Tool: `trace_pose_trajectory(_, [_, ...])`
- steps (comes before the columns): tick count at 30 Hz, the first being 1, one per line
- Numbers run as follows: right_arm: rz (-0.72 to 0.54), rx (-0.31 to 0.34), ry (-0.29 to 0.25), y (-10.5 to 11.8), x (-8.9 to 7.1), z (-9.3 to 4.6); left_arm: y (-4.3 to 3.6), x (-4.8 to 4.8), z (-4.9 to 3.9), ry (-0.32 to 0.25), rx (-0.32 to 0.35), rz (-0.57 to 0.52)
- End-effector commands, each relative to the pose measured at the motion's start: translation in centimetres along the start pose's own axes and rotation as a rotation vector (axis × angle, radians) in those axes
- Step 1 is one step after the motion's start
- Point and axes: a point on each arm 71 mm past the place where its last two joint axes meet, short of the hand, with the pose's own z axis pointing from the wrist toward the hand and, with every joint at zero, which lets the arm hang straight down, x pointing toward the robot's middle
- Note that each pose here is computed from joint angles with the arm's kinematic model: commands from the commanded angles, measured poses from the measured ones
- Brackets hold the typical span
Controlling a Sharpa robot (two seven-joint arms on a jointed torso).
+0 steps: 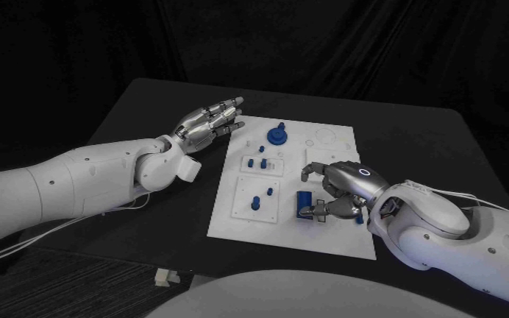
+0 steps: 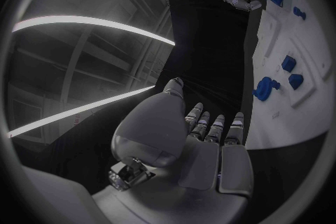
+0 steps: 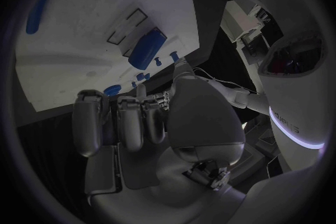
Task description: Assemble the parts on the task board
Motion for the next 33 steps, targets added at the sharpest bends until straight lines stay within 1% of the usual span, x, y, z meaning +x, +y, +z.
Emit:
trace_pose_trajectory(1, [-0.065,0.011,0.008,-0.1,0.5,-0.1,-0.03,0.18,0.03,0.012,0.013,-0.011])
trace_pose_trajectory(7, [-0.094,0.033,0.022,-0.4,1.0,-0.1,-0.01,0.18,0.03,0.013,0.011,-0.012])
trace_pose_trajectory(21, [-0.116,0.05,0.055,-0.5,2.0,0.0,0.09,0.25,0.02,0.02,0.005,-0.018])
trace_pose_trajectory(28, [-0.118,0.054,0.057,-0.6,2.2,0.1,0.15,0.28,0.01,0.024,0.001,-0.021])
trace_pose_trajectory(33, [-0.115,0.046,0.044,-0.7,2.2,0.1,0.18,0.3,0.02,0.026,-0.001,-0.023])
